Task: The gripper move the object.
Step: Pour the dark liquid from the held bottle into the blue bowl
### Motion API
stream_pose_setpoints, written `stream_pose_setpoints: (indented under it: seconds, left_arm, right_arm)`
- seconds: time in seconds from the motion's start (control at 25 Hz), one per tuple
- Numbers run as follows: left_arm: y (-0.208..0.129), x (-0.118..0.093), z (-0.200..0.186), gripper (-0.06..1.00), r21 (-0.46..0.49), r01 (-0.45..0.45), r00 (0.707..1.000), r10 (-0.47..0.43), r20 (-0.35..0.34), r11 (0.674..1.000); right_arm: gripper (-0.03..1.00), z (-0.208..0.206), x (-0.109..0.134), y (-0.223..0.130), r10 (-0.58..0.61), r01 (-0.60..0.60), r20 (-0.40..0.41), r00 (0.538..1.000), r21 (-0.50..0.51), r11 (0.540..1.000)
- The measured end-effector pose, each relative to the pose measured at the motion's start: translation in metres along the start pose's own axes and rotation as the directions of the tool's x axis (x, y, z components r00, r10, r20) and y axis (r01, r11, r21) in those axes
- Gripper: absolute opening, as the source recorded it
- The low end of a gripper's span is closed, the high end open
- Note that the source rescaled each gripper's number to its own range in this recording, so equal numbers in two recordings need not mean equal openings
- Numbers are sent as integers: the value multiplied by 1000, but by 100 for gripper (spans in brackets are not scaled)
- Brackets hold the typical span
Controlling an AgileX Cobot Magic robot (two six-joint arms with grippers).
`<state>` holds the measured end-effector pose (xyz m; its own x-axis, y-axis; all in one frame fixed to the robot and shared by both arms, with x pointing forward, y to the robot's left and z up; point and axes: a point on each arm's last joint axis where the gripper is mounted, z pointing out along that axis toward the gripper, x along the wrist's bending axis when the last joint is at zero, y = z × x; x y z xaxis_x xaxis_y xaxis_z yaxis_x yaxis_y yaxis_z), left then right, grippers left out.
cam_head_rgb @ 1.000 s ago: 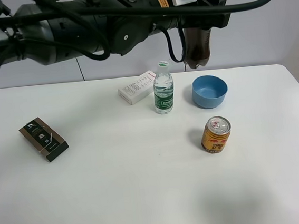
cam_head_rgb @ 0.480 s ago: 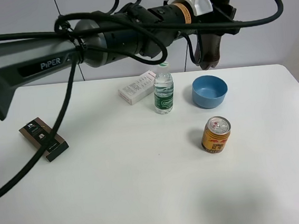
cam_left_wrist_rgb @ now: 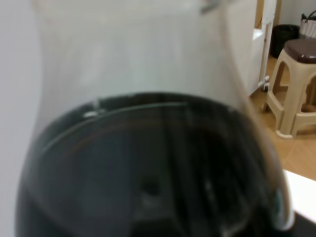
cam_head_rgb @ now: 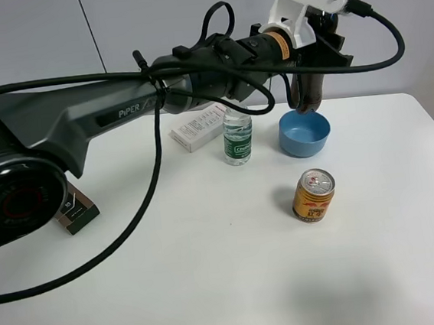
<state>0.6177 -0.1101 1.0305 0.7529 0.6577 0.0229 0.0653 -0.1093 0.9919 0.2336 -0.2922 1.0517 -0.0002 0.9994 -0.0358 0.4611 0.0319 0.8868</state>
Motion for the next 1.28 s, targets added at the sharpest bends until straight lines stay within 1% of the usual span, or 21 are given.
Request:
stream_pose_setpoints:
  seconds: [0.32, 0.56, 0.76, 1.04, 1.28]
  left_arm:
    - [-22, 4, 18, 1, 10, -5, 1000, 5, -5, 1000]
    - [-41, 12, 23, 1, 42, -2, 1000, 3, -19, 999]
    - [-54, 21, 26, 1, 57, -17, 999, 18, -29, 998]
    - [-51, 21, 27, 1, 4, -26, 999, 26, -18, 1000]
    - [-51, 21, 27, 1, 7, -46, 999, 46, -14, 999]
  right_arm:
    - [100, 0, 0, 0, 0, 0, 0, 1000, 0, 1000]
    - [100, 0, 0, 0, 0, 0, 0, 1000, 0, 1000]
    - [100, 0, 0, 0, 0, 0, 0, 1000, 0, 1000]
    - [100, 0, 0, 0, 0, 0, 0, 1000, 0, 1000]
    - [100, 0, 0, 0, 0, 0, 0, 1000, 0, 1000]
